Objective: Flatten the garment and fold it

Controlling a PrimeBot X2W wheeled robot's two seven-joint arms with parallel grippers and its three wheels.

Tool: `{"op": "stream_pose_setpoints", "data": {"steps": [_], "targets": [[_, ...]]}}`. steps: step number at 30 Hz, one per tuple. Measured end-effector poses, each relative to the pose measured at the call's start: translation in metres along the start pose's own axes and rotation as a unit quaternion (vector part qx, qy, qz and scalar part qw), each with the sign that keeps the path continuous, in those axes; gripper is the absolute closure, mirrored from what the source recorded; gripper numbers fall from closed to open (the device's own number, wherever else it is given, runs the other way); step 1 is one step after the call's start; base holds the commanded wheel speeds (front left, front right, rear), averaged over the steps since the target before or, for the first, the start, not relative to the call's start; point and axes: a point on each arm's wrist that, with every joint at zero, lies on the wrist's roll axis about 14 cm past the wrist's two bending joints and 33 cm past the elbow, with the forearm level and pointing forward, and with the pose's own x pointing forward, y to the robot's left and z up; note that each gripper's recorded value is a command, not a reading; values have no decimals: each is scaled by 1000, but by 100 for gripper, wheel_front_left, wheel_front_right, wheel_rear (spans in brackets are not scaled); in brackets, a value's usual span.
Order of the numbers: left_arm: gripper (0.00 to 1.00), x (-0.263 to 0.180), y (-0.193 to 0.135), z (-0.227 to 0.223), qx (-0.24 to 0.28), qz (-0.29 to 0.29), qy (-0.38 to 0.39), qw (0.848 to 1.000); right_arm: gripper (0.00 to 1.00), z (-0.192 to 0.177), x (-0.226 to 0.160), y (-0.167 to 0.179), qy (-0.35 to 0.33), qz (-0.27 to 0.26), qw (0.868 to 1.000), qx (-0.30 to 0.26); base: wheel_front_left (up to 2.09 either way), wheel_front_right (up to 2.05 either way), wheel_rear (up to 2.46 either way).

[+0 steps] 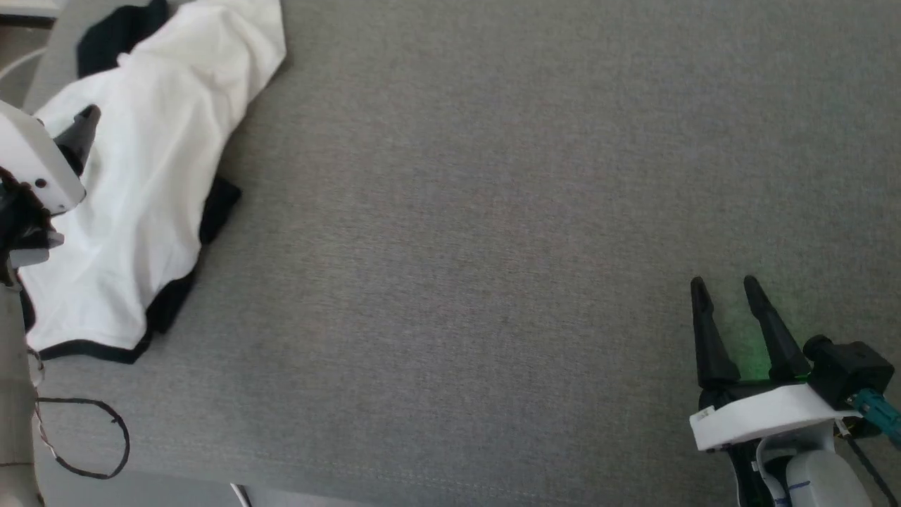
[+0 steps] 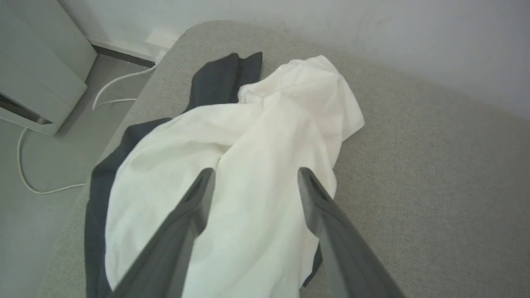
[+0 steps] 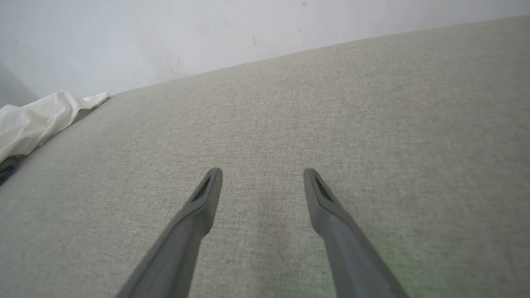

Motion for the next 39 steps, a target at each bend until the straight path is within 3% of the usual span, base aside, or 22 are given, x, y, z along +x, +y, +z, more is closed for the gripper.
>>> {"op": "stream_pose_setpoints", "data": {"steps": [7, 12, 27, 28, 29, 39], "targets": [[0, 30, -14, -59, -29, -10, 131, 991, 0, 0, 2, -18, -5, -22, 1000, -7, 0, 0, 0], [0, 42, -27, -81, -40, -20, 181, 983, 0, 7, 4, -28, -18, -33, 999, -16, 0, 0, 0], [0, 62, -20, -101, -32, 15, 192, 981, 0, 13, 2, -47, -20, -58, 998, -27, 0, 0, 0], [3, 63, -20, -100, -32, 15, 190, 981, 0, 13, 2, -48, -21, -59, 998, -27, 0, 0, 0], [100, 63, -20, -98, -31, 14, 183, 983, 0, 14, 2, -48, -21, -59, 998, -28, 0, 0, 0], [100, 59, -14, -85, -34, 8, 144, 989, 0, 23, 0, -45, -30, -56, 998, -30, 0, 0, 0]]}}
